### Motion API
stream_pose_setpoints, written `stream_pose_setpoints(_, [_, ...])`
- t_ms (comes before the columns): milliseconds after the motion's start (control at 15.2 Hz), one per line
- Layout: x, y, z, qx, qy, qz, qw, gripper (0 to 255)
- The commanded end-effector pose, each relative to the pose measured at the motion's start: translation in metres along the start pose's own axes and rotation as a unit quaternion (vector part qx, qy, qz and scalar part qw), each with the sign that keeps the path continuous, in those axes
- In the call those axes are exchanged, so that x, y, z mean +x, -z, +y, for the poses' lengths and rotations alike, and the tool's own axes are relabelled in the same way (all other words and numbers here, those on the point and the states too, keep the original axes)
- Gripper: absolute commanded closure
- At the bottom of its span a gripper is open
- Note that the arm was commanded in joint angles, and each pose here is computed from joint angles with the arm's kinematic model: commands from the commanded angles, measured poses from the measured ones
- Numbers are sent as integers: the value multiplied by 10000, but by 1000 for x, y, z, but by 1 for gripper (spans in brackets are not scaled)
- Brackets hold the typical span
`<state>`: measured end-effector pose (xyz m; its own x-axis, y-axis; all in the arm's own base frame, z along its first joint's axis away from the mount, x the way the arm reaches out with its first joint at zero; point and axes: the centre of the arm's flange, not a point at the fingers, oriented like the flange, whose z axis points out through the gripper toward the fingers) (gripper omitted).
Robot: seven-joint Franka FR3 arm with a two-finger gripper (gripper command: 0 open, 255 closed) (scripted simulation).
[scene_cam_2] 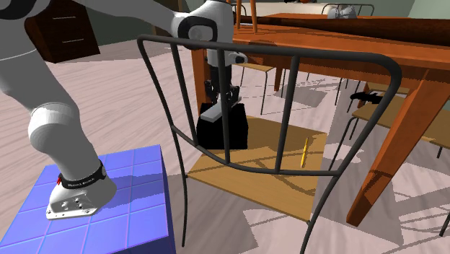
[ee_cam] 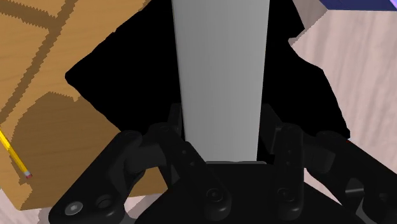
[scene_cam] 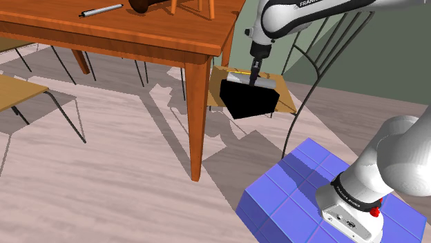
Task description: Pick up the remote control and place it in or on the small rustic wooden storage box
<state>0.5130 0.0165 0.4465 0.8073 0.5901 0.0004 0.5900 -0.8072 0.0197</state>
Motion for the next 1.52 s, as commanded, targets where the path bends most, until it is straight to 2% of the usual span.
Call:
stream_pose_setpoints(0, [-1,-11,1,-2,1,4,10000,255])
stream_pose_setpoints(594, [-1,-19,1,-2,1,4,10000,255])
stream_pose_setpoints(660, [-1,-19,1,-2,1,4,10000,0])
stream_pose_setpoints(990, [-1,-19,1,-2,1,4,10000,0])
stream_pose_setpoints(1254, [-1,31,1,-2,1,4,10000,0])
stream_pose_setpoints(1452, [-1,31,1,-2,1,4,10000,0])
